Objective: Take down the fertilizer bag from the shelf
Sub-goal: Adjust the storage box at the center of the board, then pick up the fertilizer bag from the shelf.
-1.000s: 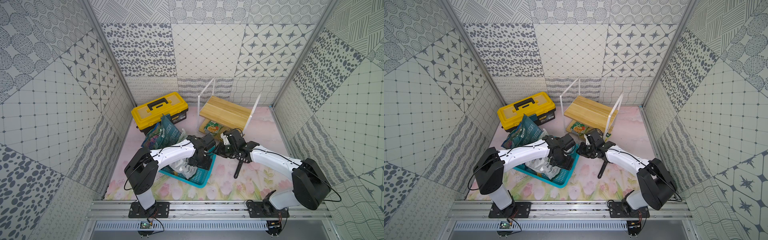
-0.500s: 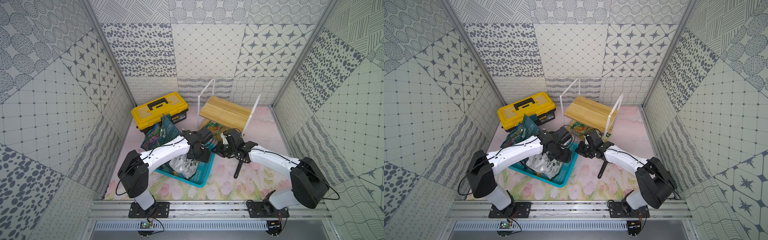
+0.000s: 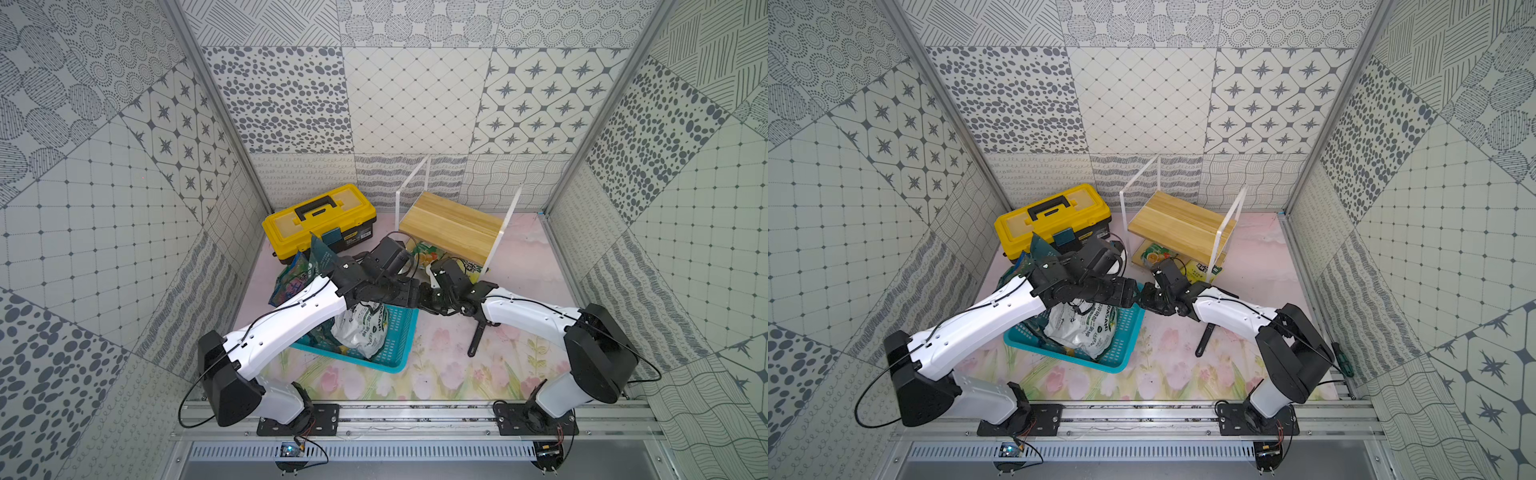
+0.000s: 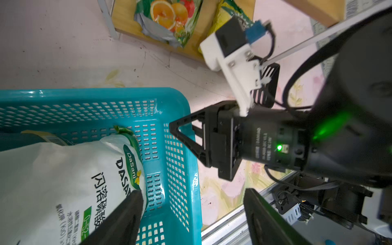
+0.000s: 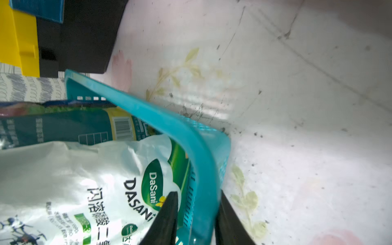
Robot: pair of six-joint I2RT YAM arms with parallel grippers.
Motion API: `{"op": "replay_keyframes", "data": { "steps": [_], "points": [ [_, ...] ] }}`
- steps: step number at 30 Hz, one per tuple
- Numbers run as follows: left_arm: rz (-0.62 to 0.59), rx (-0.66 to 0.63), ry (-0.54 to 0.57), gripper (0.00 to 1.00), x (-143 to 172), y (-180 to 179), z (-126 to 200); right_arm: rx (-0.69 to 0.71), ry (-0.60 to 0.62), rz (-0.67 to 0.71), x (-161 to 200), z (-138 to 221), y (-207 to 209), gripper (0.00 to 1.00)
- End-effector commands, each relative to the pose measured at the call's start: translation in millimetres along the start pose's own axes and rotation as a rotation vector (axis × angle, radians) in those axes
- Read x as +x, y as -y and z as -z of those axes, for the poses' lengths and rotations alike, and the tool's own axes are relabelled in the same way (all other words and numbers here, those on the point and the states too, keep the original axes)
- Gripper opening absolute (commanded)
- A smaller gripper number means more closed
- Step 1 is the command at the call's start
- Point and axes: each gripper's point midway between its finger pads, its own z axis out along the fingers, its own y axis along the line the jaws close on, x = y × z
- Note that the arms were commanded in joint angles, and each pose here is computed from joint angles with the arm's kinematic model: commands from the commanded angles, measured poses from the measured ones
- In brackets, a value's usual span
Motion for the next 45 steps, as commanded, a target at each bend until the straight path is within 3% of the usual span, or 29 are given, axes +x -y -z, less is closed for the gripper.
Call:
{"op": "replay_keyframes", "data": {
  "steps": [1, 7, 13, 19, 28, 39, 45],
  "points": [
    [0.015, 0.038, 0.177, 0.81, -32, 5, 25, 0.011, 0.062, 0.146, -16, 21, -17, 0.49],
    [0.026, 0.117, 0.307, 0.84, -44, 11, 44, 0.148, 0.223, 0.151, -45, 52, 7, 0.57],
    [0.014, 0.167, 0.389, 0.85, -44, 12, 51, 0.252, 0.334, 0.061, -69, 43, 31, 0.58],
    [0.001, 0.171, 0.412, 0.85, -37, 7, 51, 0.174, 0.497, -0.112, -93, 15, 37, 0.57],
    [-0.037, 0.161, 0.42, 0.87, -27, -1, 52, 0.085, 0.688, -0.254, -116, -6, 50, 0.51],
    [-0.051, 0.164, 0.428, 0.9, -16, -7, 50, 0.029, 0.847, -0.245, -124, -17, 47, 0.52],
    [-0.052, 0.16, 0.414, 0.9, -8, -11, 48, 0.029, 0.943, -0.314, -131, -18, 60, 0.51]
  ]
}}
